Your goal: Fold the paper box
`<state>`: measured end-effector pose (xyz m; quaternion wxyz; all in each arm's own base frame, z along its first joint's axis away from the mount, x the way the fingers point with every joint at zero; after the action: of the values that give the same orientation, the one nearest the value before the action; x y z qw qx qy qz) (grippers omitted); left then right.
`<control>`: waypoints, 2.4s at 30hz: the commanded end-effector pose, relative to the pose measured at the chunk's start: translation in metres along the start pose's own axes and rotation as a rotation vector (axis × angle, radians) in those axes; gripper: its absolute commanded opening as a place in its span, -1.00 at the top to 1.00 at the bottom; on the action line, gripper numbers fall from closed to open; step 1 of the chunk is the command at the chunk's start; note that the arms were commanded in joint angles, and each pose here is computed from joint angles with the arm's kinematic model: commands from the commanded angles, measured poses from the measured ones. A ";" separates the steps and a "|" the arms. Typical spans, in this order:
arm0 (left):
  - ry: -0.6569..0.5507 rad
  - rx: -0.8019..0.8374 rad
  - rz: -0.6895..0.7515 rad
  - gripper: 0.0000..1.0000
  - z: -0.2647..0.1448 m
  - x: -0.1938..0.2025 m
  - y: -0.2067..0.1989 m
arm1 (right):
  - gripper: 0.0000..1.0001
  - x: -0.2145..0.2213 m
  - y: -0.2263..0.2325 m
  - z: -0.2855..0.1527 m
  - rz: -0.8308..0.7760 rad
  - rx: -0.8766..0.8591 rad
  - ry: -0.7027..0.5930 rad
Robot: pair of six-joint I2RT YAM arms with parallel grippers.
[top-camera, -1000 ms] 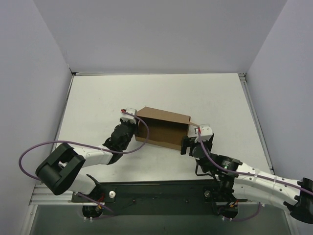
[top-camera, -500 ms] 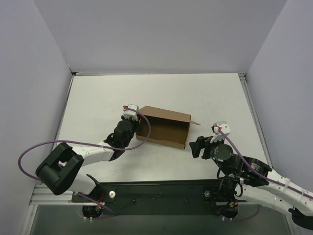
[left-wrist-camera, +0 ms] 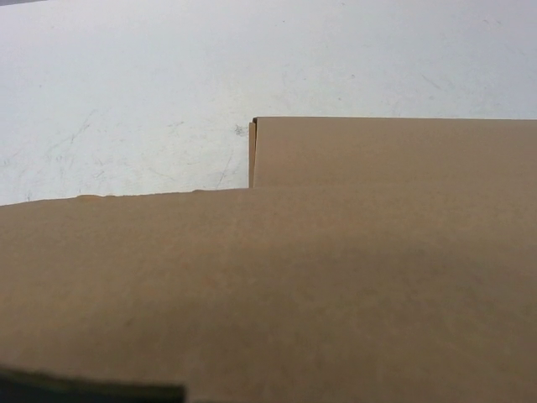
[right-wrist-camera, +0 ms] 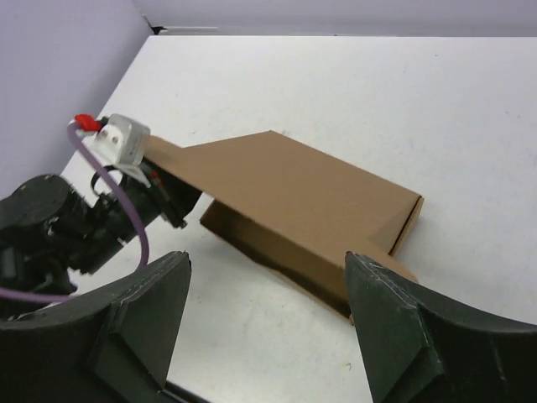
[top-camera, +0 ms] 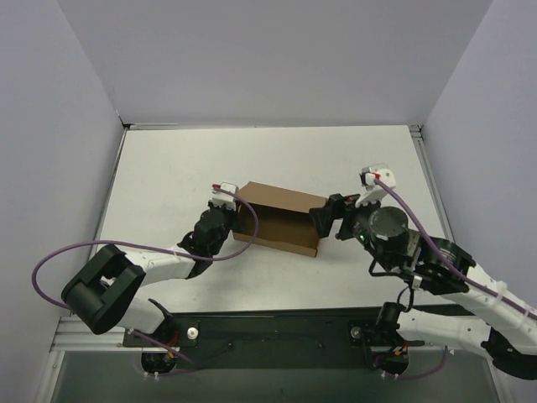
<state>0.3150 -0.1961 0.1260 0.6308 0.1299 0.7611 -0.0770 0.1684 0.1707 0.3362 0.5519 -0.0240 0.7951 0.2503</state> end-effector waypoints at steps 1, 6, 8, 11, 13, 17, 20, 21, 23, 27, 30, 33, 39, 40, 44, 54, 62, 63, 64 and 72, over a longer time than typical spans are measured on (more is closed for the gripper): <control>0.143 0.018 0.074 1.00 -0.010 0.043 0.003 | -0.50 -0.009 0.015 0.044 -0.041 0.034 0.020; 0.160 0.032 0.068 1.00 -0.012 0.050 0.001 | -0.49 0.020 0.004 0.103 -0.033 0.098 0.134; 0.179 0.053 0.074 1.00 -0.014 0.054 -0.002 | -0.49 0.048 -0.002 0.122 -0.041 0.125 0.206; 0.207 0.072 0.069 0.85 -0.018 0.055 -0.004 | -0.48 0.080 -0.012 0.135 0.005 0.147 0.272; 0.191 0.089 0.059 0.36 -0.022 0.046 -0.006 | -0.47 0.092 -0.014 0.143 0.047 0.154 0.285; 0.242 0.097 0.043 -0.32 -0.036 0.048 -0.004 | -0.44 0.111 -0.025 0.151 0.048 0.200 0.305; 0.266 0.124 -0.004 -0.49 -0.048 0.047 -0.007 | -0.44 0.123 -0.032 0.156 0.050 0.231 0.326; 0.274 0.128 -0.010 -0.50 -0.051 0.047 -0.007 | -0.44 0.126 -0.033 0.158 0.050 0.235 0.327; 0.300 0.149 -0.033 -0.52 -0.063 0.046 -0.008 | -0.45 0.130 -0.038 0.160 0.057 0.251 0.332; 0.320 0.186 -0.097 -0.54 -0.086 0.045 -0.009 | -0.45 0.132 -0.046 0.163 0.066 0.270 0.333; 0.321 0.261 -0.181 -0.56 -0.103 0.040 -0.019 | -0.45 0.136 -0.054 0.165 0.073 0.283 0.340; 0.342 0.349 -0.249 -0.54 -0.122 0.028 -0.029 | -0.45 0.144 -0.063 0.165 0.080 0.296 0.354; 0.249 0.504 -0.308 -0.52 -0.147 -0.055 -0.039 | -0.44 0.159 -0.075 0.163 0.072 0.317 0.378; 0.243 0.525 -0.314 -0.51 -0.148 -0.067 -0.041 | -0.44 0.161 -0.077 0.163 0.070 0.323 0.385; 0.175 0.639 -0.404 -0.44 -0.144 -0.122 -0.041 | -0.44 0.172 -0.084 0.161 0.060 0.343 0.403; 0.127 0.577 -0.509 -0.23 -0.053 -0.111 -0.013 | -0.44 0.188 -0.097 0.157 0.044 0.384 0.428; 0.262 0.361 -0.359 -0.16 0.012 -0.033 -0.007 | -0.43 0.202 -0.104 0.157 0.032 0.404 0.464; 0.304 0.338 -0.345 -0.14 0.016 -0.019 -0.006 | -0.43 0.203 -0.104 0.156 0.028 0.402 0.469; 0.317 0.302 -0.318 -0.11 0.019 -0.012 -0.001 | -0.43 0.204 -0.104 0.156 0.031 0.400 0.471; 0.469 0.219 -0.162 -0.03 0.011 0.044 -0.012 | -0.44 0.212 -0.103 0.155 0.029 0.386 0.489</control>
<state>0.3158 -0.2051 0.0909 0.4041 0.1164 0.8761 -0.2360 0.2692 0.2101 0.0960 0.3791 0.0429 0.9156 0.1272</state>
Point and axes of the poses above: each gripper's point midway between its finger pads, its own z axis out along the fingers, its own y axis along the line the jaws close on, x = y × z, the point moved 3 cm from there along -z, back along the fingers, and after that the axes turned 7 degrees about z, right-handed, at the moved point
